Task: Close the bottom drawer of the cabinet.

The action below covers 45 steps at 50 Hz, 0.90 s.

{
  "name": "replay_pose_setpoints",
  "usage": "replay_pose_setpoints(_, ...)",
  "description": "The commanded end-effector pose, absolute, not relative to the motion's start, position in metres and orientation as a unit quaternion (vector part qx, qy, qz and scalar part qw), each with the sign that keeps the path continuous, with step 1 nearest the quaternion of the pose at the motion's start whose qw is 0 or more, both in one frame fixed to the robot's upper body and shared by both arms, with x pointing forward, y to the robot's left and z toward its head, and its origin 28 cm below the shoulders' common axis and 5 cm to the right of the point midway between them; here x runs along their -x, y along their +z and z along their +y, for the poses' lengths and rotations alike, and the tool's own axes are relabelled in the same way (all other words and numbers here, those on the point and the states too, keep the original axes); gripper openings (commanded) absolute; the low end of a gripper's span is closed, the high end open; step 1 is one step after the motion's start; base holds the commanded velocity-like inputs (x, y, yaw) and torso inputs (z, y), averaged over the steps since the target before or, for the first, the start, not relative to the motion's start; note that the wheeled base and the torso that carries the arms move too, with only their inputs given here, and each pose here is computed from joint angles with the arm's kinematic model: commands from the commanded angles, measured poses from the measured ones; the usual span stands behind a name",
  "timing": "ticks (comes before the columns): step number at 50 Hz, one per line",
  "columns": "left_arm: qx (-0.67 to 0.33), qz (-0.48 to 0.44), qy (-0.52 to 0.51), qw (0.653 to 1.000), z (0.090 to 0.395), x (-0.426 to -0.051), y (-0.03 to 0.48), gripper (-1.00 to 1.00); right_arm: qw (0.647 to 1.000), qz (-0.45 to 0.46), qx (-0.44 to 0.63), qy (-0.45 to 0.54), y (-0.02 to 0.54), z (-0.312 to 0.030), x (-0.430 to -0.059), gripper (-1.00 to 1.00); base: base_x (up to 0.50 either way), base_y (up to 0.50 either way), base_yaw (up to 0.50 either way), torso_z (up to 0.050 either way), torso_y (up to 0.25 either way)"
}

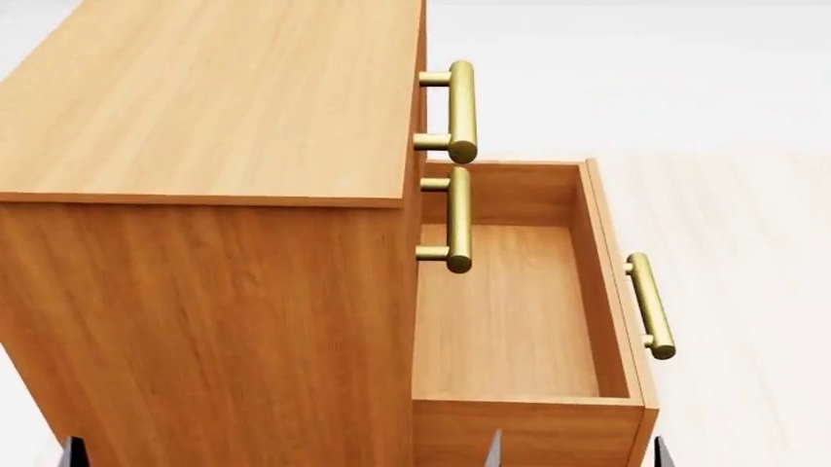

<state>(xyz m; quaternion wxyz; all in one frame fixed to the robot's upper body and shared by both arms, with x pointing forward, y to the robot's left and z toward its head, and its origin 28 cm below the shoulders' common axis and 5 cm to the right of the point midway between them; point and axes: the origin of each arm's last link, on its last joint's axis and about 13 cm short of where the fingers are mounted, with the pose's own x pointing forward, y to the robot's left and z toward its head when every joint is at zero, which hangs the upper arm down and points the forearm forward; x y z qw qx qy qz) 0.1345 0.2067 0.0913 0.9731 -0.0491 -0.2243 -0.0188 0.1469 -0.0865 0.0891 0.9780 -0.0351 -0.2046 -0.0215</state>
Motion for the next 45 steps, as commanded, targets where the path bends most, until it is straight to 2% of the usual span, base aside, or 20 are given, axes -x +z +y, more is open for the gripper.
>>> replay_pose_setpoints(1, 0.039, -0.221, -0.017, 0.974, 0.205, -0.137, 0.084, 1.0, 0.982, -0.181, 0.039, -0.033, 0.087, -0.098, -0.155, 1.0, 0.0, 0.0, 0.0, 0.0, 0.0)
replay_pose_setpoints(18, 0.039, -0.214, -0.02, 0.976, 0.2, -0.134, 0.076, 1.0, 0.981, -0.163, 0.071, -0.081, 0.095, -0.118, -0.152, 1.0, 0.0, 0.0, 0.0, 0.0, 0.0)
replay_pose_setpoints(21, 0.038, -0.22, -0.019, 0.975, 0.209, -0.142, 0.097, 1.0, 0.98, -0.159, 0.074, -0.092, 0.094, -0.123, -0.152, 1.0, 0.0, 0.0, 0.0, 0.0, 0.0)
replay_pose_setpoints(45, 0.041, -0.206, -0.023, 0.977, 0.208, -0.144, 0.091, 1.0, 0.977, -0.135, 0.084, -0.145, 0.096, -0.154, -0.142, 1.0, 0.0, 0.0, 0.0, 0.0, 0.0)
